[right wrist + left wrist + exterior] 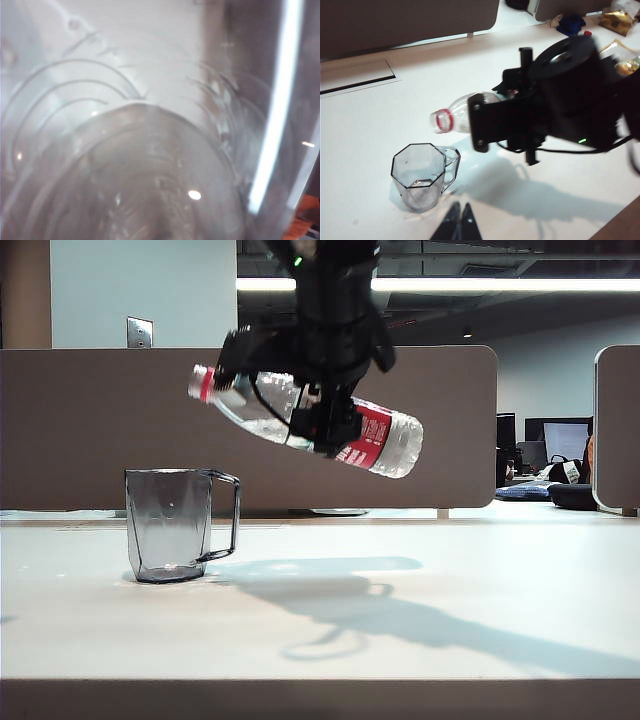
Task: Pick up the mineral water bottle on the table and pour water into the mug until it's half full.
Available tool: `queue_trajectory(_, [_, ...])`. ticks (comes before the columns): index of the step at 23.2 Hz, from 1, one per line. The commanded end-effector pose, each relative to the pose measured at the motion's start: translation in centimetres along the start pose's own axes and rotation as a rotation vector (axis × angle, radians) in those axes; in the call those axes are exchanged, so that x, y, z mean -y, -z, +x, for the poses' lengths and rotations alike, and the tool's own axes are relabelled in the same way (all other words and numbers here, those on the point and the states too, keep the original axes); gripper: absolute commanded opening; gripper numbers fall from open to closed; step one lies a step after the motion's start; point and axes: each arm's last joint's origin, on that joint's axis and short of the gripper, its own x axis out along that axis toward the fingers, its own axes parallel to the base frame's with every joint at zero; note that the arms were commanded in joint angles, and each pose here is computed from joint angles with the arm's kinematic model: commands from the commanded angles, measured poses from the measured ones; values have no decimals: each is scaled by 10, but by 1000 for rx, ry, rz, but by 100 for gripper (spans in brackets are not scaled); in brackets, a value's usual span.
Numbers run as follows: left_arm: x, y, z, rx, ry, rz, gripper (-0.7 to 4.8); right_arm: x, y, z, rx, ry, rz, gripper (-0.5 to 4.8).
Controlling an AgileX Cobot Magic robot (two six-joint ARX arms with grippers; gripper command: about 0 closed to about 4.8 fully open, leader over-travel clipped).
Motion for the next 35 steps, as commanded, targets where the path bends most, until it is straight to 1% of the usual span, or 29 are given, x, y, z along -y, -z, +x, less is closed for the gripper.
queue_trajectory(1, [2,-5,-6,14,6,-18,-5,12,-8,-1,-43,51,9,295])
queue_trajectory(5, [4,-11,-13,40,6,-9,-5,14,-12,2,-66,34,-15,295])
queue_trajectory(7, [5,-12,-14,46,7,-8,-5,11,-13,-1,-78,25,-35,295])
queue_trajectory(14, [4,-11,-14,38,7,-10,-5,5,-15,-5,-95,10,-72,295])
queue_trajectory(22, [4,-8,-14,3,6,-21,-5,1,-16,-7,-106,-5,-98,294])
queue_trajectory(26, [4,-8,-14,2,6,-21,-5,-2,-13,-9,-139,-25,-152,293])
queue_trajectory(35, [4,-7,-14,-9,6,-24,-5,-5,-18,-14,-159,7,-165,292])
